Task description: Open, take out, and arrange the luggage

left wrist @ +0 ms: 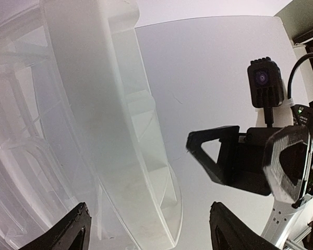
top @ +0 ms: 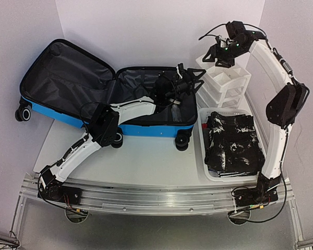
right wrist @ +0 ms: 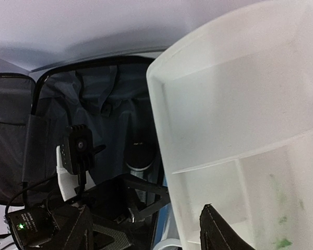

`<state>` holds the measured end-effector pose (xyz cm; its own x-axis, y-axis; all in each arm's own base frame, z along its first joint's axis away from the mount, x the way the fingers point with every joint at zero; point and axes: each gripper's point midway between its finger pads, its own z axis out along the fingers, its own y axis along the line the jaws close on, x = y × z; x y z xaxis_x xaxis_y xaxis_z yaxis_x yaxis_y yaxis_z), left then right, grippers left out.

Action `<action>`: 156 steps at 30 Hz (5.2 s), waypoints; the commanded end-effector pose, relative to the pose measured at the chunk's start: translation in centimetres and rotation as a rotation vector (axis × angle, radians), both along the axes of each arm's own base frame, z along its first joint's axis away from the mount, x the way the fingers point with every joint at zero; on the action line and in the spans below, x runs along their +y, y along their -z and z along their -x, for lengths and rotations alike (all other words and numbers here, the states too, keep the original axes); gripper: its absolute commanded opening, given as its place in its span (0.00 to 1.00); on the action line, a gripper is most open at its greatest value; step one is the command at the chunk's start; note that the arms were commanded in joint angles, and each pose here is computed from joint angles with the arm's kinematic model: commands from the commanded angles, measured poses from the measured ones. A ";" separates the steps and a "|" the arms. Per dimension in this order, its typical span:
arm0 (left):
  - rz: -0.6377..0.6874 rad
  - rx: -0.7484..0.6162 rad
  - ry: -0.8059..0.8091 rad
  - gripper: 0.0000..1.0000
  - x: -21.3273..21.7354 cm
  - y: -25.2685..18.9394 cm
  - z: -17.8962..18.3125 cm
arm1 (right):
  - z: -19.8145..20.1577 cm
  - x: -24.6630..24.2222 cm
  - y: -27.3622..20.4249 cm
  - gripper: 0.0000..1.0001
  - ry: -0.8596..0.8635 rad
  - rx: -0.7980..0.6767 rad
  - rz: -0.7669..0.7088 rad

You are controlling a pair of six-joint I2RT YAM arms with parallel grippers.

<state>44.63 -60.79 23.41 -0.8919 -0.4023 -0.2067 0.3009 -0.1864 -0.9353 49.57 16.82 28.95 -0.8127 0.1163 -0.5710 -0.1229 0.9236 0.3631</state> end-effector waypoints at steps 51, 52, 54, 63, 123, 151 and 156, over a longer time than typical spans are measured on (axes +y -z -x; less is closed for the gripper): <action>-0.131 -0.035 -0.025 0.72 0.1 1.1 -0.9 | -0.1 -8.2 5.2 0.00 -0.309 0.024 -0.108; -0.110 -0.064 -0.022 0.73 0.0 0.1 -0.6 | -0.3 -8.0 5.1 0.00 -0.317 0.021 -0.123; -0.093 -0.086 -0.026 0.74 0.0 -0.9 -0.3 | -0.4 -7.4 5.0 0.00 -0.327 0.023 -0.155; -0.016 -0.095 0.065 0.67 -0.4 -2.9 1.8 | -0.1 -3.6 7.1 0.00 -0.361 0.083 -0.160; -0.231 -0.269 0.052 0.37 6.5 -4.2 -2.5 | -5.3 -16.9 10.9 0.00 0.118 0.147 0.191; -0.673 -0.492 0.047 0.64 16.0 -4.3 -3.7 | -4.1 -4.9 -5.3 0.70 -0.013 -0.282 0.244; -0.877 -0.510 0.044 0.79 20.3 -2.0 -4.6 | -2.5 2.1 -3.6 0.78 -0.068 -0.252 0.214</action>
<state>49.67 -44.64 23.24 -0.7057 -0.0014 -0.7085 0.6522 0.3895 -0.6504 53.35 16.14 30.78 -0.6658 -0.1363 -0.7336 -0.2910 0.9528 0.0870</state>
